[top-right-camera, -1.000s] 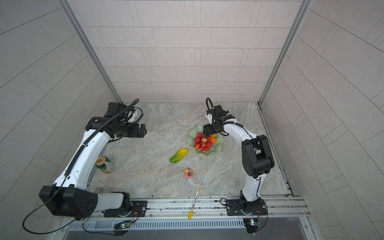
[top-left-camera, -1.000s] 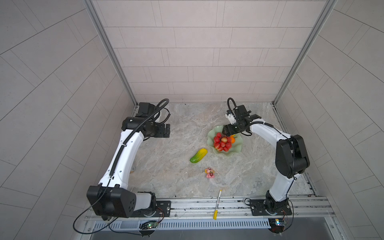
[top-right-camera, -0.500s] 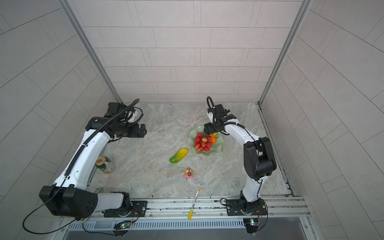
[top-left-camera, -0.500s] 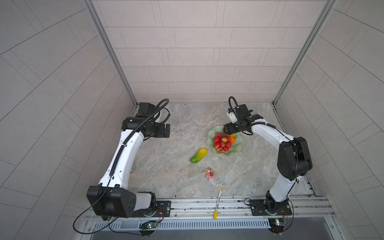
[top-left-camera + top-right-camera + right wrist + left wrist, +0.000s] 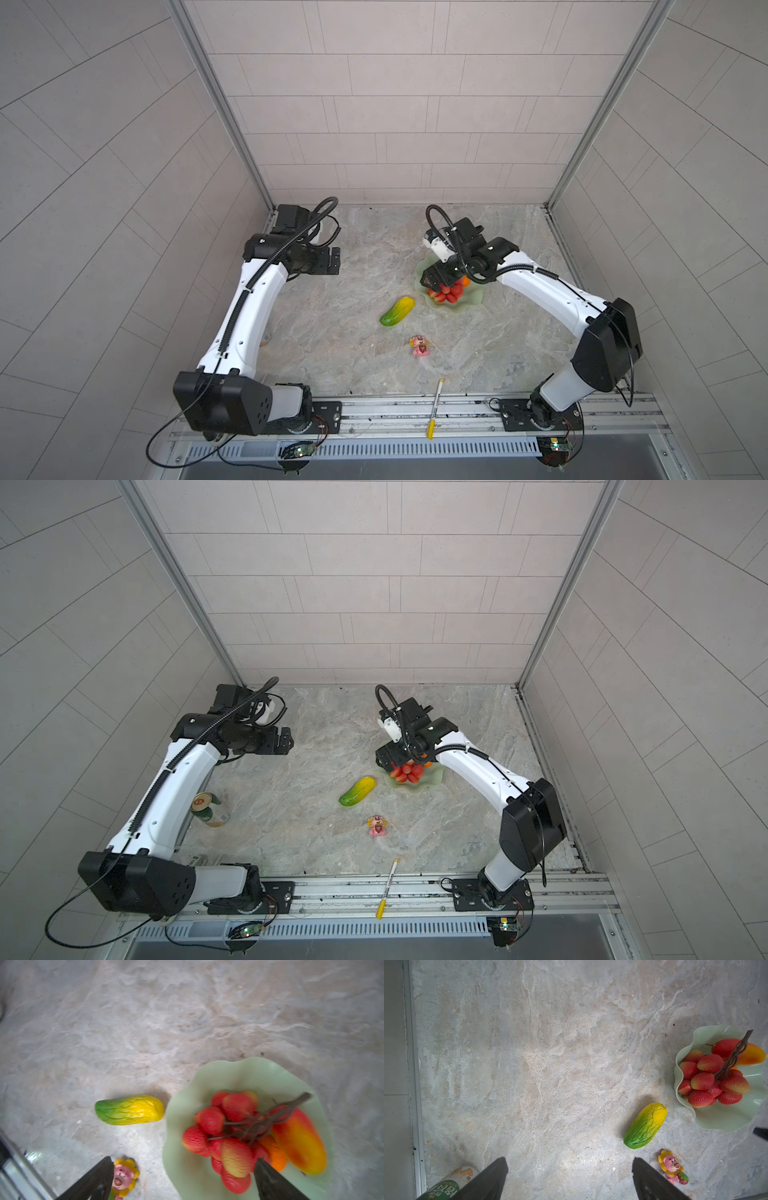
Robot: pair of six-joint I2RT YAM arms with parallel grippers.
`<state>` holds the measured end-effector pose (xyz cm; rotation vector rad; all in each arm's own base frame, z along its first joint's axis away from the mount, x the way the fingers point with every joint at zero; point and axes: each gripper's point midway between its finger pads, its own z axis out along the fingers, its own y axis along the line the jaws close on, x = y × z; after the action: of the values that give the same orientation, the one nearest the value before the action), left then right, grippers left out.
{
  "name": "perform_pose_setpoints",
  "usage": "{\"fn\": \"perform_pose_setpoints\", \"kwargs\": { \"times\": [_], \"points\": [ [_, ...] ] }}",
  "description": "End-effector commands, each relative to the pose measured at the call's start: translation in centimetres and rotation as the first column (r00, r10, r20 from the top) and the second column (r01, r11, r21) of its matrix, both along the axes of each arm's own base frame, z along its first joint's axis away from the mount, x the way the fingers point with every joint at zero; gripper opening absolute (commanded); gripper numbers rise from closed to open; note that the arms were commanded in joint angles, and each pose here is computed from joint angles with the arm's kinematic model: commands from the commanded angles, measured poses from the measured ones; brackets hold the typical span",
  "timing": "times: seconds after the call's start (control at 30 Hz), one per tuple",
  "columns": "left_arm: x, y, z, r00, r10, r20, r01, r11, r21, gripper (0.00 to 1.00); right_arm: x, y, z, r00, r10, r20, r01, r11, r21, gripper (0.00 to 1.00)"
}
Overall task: Place and organize the fake fruits in the fruit bowl
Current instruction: 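Move the right gripper over the green-yellow bitter melon, then lower the right gripper and grasp the bitter melon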
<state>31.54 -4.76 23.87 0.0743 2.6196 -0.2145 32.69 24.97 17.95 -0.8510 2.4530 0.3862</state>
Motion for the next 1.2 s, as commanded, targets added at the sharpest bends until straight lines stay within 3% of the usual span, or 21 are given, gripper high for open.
{"fn": "perform_pose_setpoints", "kwargs": {
  "times": [0.0, 0.1, 0.2, 0.33, 0.47, 0.63, 0.77, 0.93, 1.17],
  "points": [
    [0.2, -0.2, 0.4, 1.000, -0.006, 0.013, 0.006, 1.000, -0.001, 1.00, -2.8, 0.8, -0.7, 0.997, 0.065, -0.043, -0.068, 0.996, -0.056, 1.00],
    [0.1, -0.2, 0.5, 1.000, -0.008, 0.017, 0.008, 1.000, -0.001, 1.00, -4.1, 1.4, -1.9, 0.981, 0.189, -0.038, -0.192, 0.972, -0.137, 0.99],
    [0.1, -0.2, 0.5, 1.000, -0.007, 0.017, 0.007, 1.000, -0.002, 1.00, -5.0, 2.0, -3.0, 0.938, 0.346, -0.017, -0.340, 0.911, -0.232, 0.99],
    [0.1, -0.2, 0.5, 1.000, -0.009, 0.016, 0.009, 1.000, 0.000, 1.00, -6.0, 4.1, -2.8, 0.786, 0.604, 0.131, -0.557, 0.784, -0.272, 0.99],
    [0.1, -0.1, 0.5, 1.000, -0.004, 0.016, 0.004, 1.000, 0.004, 1.00, -5.8, 6.2, -1.7, 0.640, 0.717, 0.275, -0.660, 0.697, -0.282, 1.00],
    [0.0, 0.0, 0.5, 1.000, -0.005, 0.014, 0.004, 1.000, 0.009, 1.00, -4.0, 7.7, -3.4, 0.628, 0.735, 0.256, -0.665, 0.677, -0.315, 1.00],
    [-0.1, 0.1, 0.5, 1.000, -0.004, 0.018, 0.003, 1.000, 0.016, 1.00, -3.6, 8.5, -5.7, 0.585, 0.781, 0.218, -0.692, 0.621, -0.367, 1.00],
    [-0.2, 0.2, 0.4, 1.000, -0.004, 0.020, 0.004, 1.000, 0.021, 1.00, -3.4, 8.7, -7.5, 0.567, 0.808, 0.161, -0.714, 0.579, -0.394, 1.00],
    [0.0, 0.1, 0.3, 1.000, -0.006, 0.017, 0.005, 1.000, 0.015, 1.00, -3.5, 9.2, -9.7, 0.560, 0.819, 0.125, -0.739, 0.561, -0.373, 0.99]
  ]
}}
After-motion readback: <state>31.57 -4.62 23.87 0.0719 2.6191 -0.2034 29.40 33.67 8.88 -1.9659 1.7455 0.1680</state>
